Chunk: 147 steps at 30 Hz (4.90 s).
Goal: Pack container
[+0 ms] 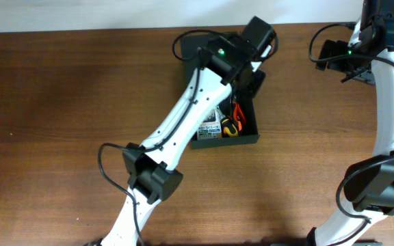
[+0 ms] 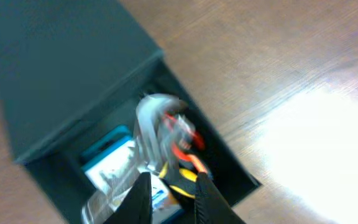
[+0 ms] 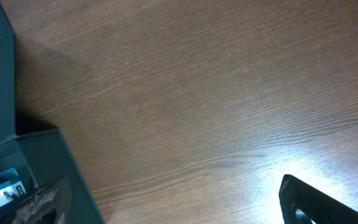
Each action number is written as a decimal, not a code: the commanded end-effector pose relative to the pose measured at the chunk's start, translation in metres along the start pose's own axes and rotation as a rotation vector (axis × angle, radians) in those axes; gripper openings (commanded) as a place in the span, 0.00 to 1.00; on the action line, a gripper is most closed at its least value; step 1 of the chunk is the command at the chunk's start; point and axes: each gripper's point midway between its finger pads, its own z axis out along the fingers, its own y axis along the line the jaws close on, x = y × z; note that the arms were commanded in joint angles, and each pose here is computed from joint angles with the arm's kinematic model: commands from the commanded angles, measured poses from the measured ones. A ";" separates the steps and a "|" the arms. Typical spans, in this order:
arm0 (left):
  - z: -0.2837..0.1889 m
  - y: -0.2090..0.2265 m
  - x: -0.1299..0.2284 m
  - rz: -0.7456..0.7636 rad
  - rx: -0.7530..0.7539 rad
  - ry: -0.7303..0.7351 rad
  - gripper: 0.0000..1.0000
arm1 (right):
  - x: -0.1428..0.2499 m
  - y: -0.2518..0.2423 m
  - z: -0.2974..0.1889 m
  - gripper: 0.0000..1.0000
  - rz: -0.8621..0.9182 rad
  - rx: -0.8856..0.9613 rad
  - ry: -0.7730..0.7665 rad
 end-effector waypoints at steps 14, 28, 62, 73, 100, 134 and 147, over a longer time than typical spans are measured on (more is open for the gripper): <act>0.074 0.018 0.046 0.003 -0.116 0.229 0.02 | -0.001 0.003 0.000 0.99 0.004 -0.008 -0.002; -0.071 0.152 0.017 -0.265 -0.232 0.000 0.98 | -0.001 0.003 0.000 0.99 0.004 -0.008 -0.002; 0.103 0.227 0.073 -0.578 0.804 -0.043 0.02 | 0.007 0.167 0.136 0.04 0.040 -1.037 0.275; 0.155 0.205 0.070 -0.639 0.808 -0.004 0.02 | 0.012 0.160 0.186 0.04 0.014 -0.832 0.243; 0.146 0.221 -0.015 -0.586 0.939 -0.342 0.02 | -0.003 0.232 0.168 0.04 -0.150 -1.168 0.100; 0.019 0.195 -0.097 -0.481 1.088 -0.560 0.02 | -0.035 0.237 0.020 0.04 -0.293 -1.291 -0.062; 0.031 0.166 -0.041 -0.494 0.677 -0.287 0.02 | 0.014 0.230 0.025 0.04 -0.435 -0.987 0.006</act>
